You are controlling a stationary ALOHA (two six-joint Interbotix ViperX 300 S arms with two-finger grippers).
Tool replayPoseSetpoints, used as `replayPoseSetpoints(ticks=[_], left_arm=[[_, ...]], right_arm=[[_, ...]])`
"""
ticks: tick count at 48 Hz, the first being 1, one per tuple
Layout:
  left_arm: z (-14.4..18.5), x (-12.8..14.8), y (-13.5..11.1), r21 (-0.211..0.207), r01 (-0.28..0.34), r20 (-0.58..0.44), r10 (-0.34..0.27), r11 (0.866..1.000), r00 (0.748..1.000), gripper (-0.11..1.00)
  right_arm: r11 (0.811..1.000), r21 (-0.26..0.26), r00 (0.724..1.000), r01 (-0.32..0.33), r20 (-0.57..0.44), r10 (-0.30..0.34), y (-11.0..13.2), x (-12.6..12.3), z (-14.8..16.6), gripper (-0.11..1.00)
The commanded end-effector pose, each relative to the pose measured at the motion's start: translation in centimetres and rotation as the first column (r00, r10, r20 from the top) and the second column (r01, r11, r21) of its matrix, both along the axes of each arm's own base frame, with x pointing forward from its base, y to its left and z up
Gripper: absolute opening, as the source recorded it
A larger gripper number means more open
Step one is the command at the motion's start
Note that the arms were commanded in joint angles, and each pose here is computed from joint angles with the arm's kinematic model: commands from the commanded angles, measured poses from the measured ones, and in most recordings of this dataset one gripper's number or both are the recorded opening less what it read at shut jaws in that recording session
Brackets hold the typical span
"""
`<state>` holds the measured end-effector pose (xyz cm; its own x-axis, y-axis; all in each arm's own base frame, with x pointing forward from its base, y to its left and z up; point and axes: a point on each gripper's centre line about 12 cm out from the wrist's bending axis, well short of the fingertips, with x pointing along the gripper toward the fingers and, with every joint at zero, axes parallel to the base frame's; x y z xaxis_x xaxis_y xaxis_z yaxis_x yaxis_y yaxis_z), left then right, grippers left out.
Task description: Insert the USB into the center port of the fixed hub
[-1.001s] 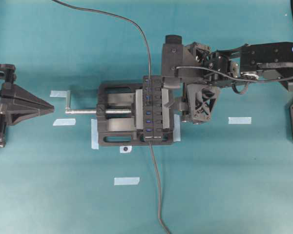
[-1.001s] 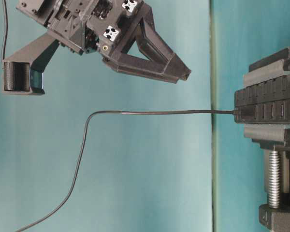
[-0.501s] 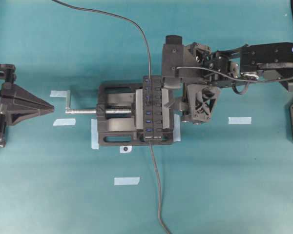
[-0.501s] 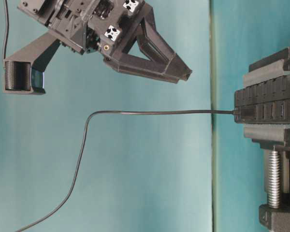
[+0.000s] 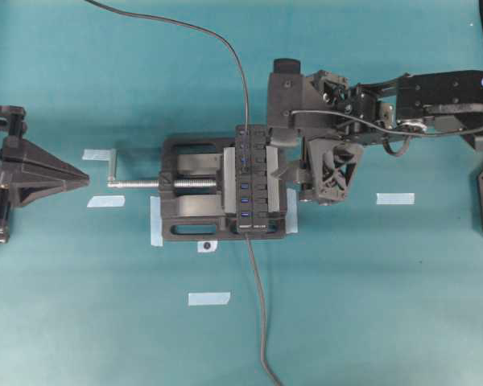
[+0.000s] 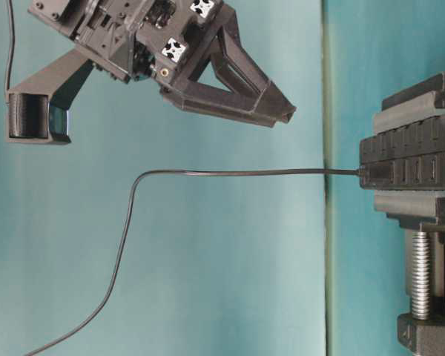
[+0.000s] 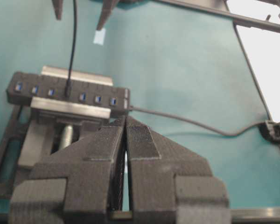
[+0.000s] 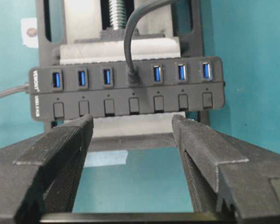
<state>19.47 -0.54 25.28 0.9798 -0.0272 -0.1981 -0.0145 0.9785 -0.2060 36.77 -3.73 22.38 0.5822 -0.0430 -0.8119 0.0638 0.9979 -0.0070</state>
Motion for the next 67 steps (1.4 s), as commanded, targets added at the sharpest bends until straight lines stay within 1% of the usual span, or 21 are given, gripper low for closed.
replayPoseSetpoints(ticks=[1,67], left_arm=[[0.43,0.20,-0.04,0.000,0.002,0.011,-0.002,1.000,1.000,0.00],[0.50,0.22,-0.04,0.000,0.002,0.012,-0.002,1.000,1.000,0.00]], right_arm=[[1.000,0.002,0.999,0.010,0.046,-0.010,-0.05,-0.02,1.41,0.74],[1.000,0.004,0.999,0.011,0.039,-0.011,-0.03,-0.17,1.01,0.74]])
